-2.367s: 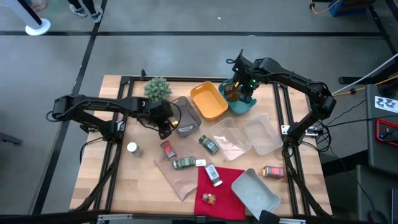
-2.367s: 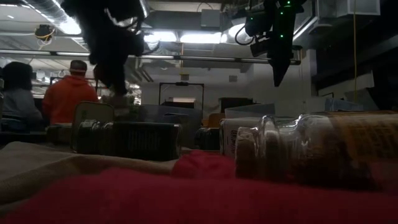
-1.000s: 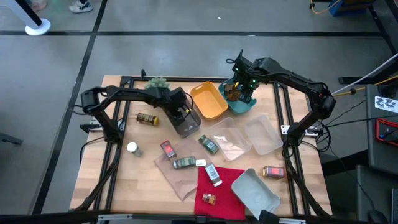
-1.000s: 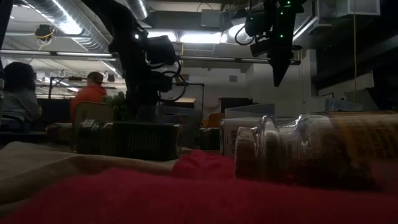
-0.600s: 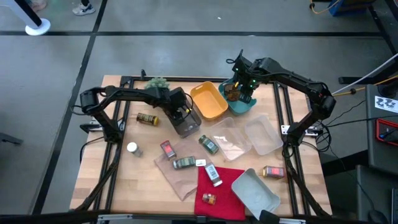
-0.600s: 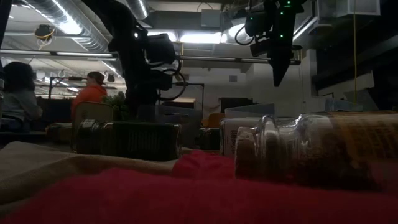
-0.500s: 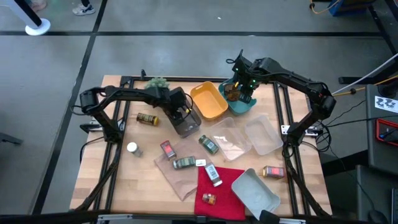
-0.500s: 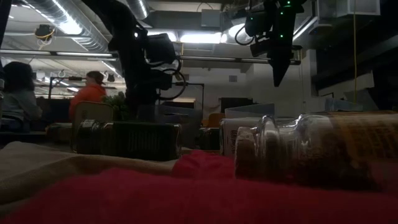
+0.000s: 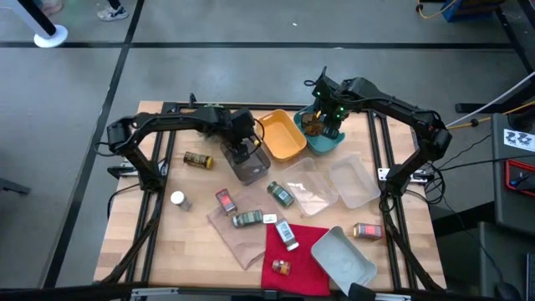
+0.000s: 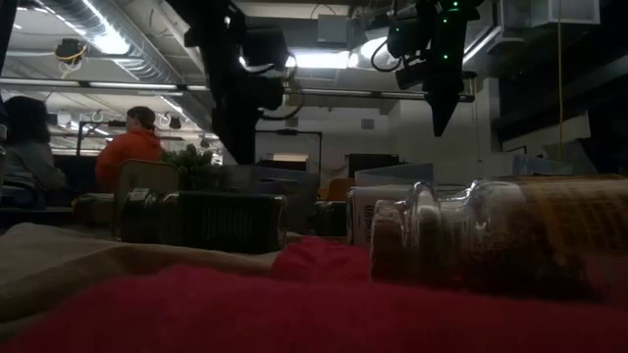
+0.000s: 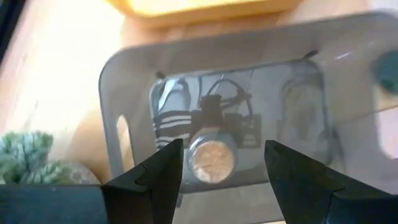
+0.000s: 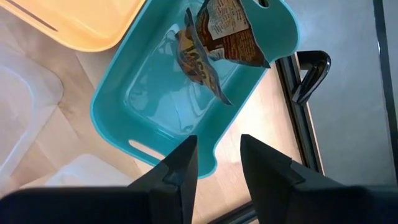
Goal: Sort spices by type
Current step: Put the right red seasoning can into the yellow bin
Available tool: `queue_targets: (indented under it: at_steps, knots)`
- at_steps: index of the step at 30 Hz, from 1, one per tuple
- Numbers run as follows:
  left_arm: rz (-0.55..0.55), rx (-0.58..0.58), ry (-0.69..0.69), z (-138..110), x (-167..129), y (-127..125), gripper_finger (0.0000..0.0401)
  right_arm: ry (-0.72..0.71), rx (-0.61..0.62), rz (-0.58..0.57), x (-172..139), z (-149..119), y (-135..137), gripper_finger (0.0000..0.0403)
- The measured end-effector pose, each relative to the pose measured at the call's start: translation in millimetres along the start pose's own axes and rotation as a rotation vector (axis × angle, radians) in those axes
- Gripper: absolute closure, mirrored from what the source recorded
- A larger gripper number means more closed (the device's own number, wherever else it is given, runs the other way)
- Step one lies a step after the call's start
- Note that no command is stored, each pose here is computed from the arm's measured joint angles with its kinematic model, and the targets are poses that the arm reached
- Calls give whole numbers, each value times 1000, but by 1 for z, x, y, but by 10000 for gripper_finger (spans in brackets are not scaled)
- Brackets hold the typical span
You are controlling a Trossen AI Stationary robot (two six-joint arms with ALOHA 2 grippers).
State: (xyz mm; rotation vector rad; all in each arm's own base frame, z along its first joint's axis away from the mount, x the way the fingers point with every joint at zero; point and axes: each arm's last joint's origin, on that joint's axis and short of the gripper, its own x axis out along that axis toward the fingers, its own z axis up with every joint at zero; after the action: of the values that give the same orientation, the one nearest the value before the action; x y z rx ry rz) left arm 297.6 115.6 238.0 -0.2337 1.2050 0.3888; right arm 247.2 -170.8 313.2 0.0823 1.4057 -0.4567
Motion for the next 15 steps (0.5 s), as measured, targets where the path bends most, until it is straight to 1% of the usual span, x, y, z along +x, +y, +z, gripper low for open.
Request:
queue_targets:
  at_steps: [3,6,9,12,15]
  knots:
    - [-11,51,-35,4,-9,-8,191,-6,-20,1,-3,-1,3,281]
    - [-23,93,-70,2,-21,-16,191,-28,-39,0,-11,-3,9,281]
    - [-35,109,-118,-1,-37,-23,191,-47,-73,6,-21,-6,20,281]
    - [-46,101,-184,-5,-56,-28,191,-58,-47,16,-32,-12,32,281]
    - [-50,97,-263,-8,-74,-32,191,-25,-11,34,-42,-22,44,281]
